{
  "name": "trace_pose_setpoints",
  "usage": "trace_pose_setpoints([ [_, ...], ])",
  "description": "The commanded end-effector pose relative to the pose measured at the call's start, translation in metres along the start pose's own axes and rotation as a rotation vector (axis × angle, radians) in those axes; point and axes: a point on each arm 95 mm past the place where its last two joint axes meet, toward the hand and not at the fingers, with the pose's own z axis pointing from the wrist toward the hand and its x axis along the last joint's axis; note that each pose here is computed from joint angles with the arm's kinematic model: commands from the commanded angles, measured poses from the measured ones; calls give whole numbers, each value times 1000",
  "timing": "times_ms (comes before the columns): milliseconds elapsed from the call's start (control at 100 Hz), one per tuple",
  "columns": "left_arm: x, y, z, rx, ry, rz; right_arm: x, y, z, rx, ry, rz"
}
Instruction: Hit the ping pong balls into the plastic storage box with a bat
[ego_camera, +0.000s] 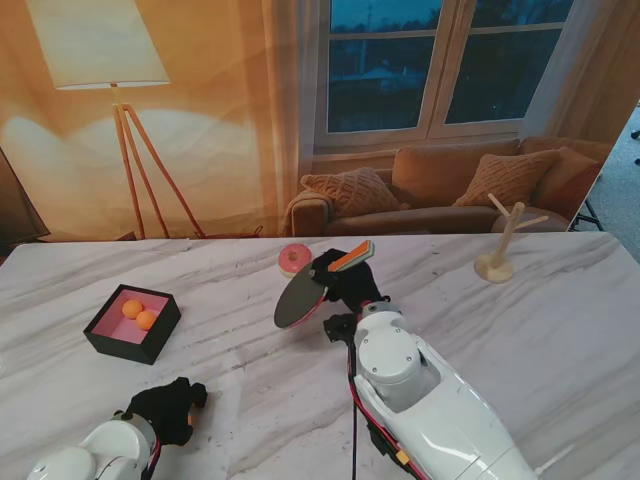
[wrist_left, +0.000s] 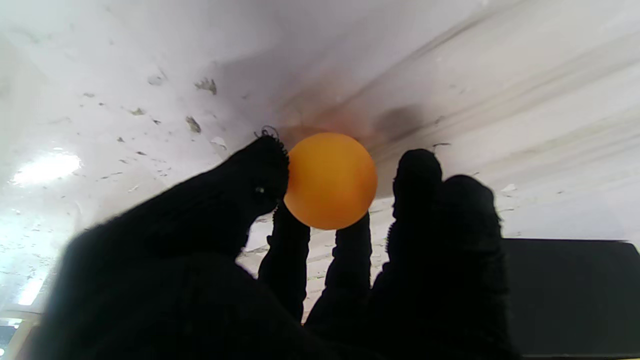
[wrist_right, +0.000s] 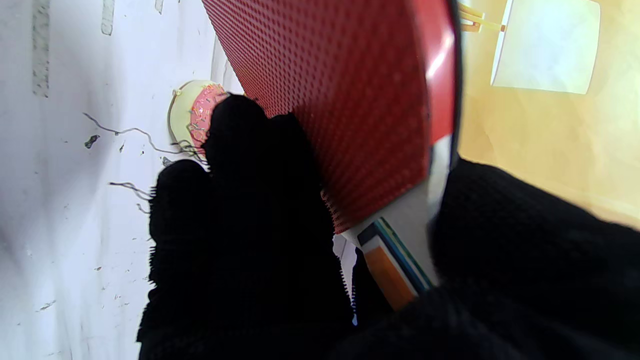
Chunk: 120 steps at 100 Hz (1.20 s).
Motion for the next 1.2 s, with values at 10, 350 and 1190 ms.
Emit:
trace_pose_setpoints([
  [10,0,8,2,-31,-10,-8,3,-2,1,6,2,5],
  [350,-1,10,5,-22,-25,-44,3,-3,1,0,-5,7],
  [1190,-17,-38,-5,109,-6,-31,16,-37,-1,62,-5,80],
])
